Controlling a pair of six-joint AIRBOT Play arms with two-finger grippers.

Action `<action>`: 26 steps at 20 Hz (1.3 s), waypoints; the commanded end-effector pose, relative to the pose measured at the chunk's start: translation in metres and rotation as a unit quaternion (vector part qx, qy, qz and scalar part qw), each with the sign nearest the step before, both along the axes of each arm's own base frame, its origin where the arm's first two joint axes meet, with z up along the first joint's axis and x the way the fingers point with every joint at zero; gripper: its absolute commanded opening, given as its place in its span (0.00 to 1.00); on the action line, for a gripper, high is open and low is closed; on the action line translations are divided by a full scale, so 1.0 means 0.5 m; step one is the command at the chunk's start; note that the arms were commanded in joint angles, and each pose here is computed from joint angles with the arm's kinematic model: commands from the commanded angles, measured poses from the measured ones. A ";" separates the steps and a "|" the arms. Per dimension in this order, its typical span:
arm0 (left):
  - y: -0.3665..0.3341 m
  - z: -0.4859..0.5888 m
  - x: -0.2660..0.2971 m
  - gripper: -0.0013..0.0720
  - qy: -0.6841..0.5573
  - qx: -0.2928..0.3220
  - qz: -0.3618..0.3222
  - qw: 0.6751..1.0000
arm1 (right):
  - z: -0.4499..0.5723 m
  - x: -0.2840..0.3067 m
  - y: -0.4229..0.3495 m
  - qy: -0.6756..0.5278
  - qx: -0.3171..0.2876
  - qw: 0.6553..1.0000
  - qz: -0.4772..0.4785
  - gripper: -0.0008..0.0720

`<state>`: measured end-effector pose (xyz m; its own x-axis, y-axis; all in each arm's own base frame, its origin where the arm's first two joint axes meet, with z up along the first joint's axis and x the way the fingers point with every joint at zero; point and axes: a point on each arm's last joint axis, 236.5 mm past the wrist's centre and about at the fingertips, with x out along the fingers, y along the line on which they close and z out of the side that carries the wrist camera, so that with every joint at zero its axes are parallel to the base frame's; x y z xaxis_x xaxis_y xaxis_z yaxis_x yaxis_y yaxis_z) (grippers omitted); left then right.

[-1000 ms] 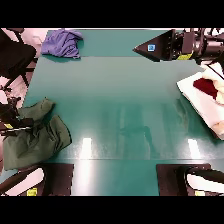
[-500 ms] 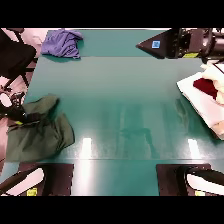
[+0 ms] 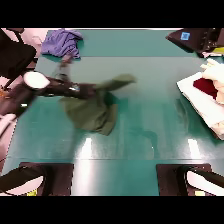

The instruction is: Fold the shirts.

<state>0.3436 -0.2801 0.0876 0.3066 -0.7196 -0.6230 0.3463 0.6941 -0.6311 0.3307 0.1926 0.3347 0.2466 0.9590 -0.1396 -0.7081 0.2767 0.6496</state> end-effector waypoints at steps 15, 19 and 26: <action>0.037 -0.008 -0.113 0.91 0.093 0.085 -0.088 0.988 | -0.545 0.079 -0.107 0.279 -0.125 0.935 -0.181 0.69; 0.124 0.019 -0.114 0.91 0.079 0.122 -0.063 0.987 | -0.657 0.170 -0.033 0.314 -0.106 0.929 -0.166 0.73; 0.217 -0.011 -0.060 0.91 0.049 0.206 -0.008 0.977 | -0.742 0.253 0.113 0.348 -0.123 0.927 -0.074 0.73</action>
<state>0.2977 -0.1957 0.0852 0.1537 -0.4807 -0.8633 0.3388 0.8464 -0.4110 0.4444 0.2208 -0.0205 0.2022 0.8202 -0.5352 -0.0827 0.5589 0.8251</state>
